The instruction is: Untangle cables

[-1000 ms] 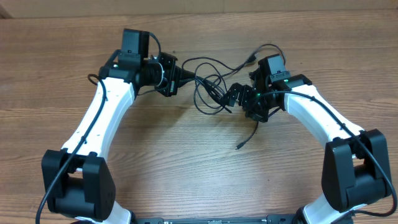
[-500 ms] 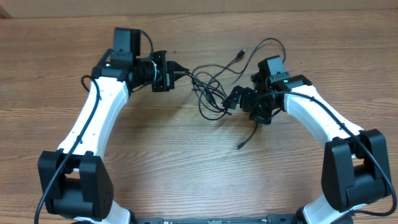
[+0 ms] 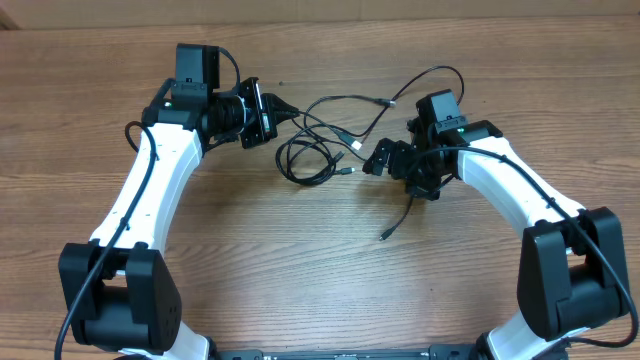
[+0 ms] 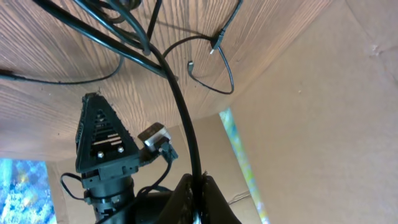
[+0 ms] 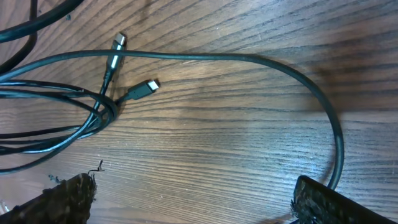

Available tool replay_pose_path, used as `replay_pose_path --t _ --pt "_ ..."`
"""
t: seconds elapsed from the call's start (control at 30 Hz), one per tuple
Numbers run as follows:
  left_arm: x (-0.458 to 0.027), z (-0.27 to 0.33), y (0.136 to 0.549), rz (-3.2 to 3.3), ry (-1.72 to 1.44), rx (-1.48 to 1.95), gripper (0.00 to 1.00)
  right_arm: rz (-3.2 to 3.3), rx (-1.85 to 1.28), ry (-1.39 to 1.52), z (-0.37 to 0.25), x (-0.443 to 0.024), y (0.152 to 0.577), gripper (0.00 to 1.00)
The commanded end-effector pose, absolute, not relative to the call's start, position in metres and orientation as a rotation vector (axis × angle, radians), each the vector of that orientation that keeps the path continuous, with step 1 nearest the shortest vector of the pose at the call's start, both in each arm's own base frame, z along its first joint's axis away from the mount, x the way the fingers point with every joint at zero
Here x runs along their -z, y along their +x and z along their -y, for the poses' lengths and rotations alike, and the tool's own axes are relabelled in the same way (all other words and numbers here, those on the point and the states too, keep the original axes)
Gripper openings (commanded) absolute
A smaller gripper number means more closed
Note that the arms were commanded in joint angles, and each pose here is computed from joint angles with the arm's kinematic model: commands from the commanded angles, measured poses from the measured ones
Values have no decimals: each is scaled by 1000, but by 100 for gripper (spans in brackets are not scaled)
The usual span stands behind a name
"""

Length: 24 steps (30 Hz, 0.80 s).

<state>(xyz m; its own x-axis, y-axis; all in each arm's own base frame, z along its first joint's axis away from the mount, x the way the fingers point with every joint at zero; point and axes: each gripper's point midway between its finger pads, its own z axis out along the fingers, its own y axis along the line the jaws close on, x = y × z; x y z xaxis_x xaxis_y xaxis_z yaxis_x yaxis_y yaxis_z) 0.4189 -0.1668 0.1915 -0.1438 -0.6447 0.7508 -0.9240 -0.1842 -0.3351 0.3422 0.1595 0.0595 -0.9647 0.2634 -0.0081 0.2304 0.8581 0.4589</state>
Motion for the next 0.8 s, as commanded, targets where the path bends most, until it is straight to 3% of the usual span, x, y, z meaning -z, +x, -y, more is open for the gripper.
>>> replay_pose_path --t 0.0,0.03,0.13,0.23,0.3,0.43,0.63,0.77 --pt "-195 156 428 1957 1789 -1307 12 -2965 -698 400 -156 -56 341 100" --pt "-193 152 430 2035 1777 -1315 18 -2965 -698 400 -156 -56 341 100" --pt "-185 139 438 2368 1672 -1320 47 -2965 -698 400 -156 -56 341 100" --pt "-179 128 443 2712 1469 -1286 86 -2965 -698 400 -156 -56 341 100" --pt "-170 118 440 2953 1287 -1173 96 -2962 -698 399 -156 -56 342 100" --pt "-154 100 431 3142 1152 -932 100 -2958 -701 398 -156 -56 343 100" --pt "-146 96 420 3376 653 -747 100 -2952 -704 394 -157 -56 344 100" --pt "-136 91 408 3396 588 -572 100 -2945 -706 392 -157 -57 345 100"
